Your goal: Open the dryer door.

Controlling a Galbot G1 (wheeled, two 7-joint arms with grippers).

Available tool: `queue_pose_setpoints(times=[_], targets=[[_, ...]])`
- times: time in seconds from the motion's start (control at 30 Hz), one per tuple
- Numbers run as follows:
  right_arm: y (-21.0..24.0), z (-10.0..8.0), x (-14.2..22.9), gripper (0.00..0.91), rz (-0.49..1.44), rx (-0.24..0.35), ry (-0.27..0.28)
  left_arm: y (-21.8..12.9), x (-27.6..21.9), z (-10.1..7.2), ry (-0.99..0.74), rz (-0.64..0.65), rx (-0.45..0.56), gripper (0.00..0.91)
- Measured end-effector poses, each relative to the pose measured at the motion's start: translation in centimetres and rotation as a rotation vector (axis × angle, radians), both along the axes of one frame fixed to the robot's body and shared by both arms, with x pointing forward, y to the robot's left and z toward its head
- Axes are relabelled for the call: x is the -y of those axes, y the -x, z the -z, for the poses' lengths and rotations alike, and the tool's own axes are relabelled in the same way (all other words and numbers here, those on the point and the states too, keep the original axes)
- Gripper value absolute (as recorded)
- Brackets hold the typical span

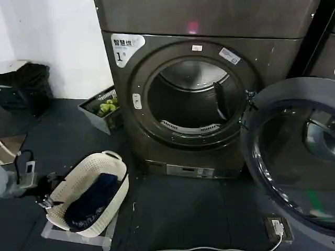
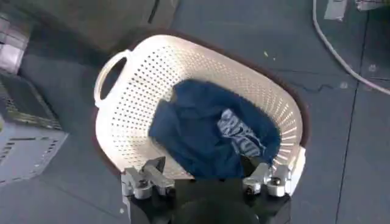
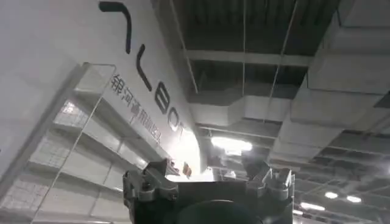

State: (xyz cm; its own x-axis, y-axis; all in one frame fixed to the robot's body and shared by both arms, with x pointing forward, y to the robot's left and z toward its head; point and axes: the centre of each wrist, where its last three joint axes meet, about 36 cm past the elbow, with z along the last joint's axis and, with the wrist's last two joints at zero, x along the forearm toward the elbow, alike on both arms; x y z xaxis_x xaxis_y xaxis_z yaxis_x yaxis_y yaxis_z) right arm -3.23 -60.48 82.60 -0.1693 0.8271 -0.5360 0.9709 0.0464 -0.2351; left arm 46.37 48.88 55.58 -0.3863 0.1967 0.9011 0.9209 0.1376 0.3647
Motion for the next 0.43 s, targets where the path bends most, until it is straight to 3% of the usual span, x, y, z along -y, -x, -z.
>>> queue_pose_setpoints(times=[0.43], targets=[[-0.04, 0.09, 0.02, 0.907, 0.007, -0.01, 0.005, 0.01, -0.36, 0.3, -0.039, 0.026, 0.004, 0.907]])
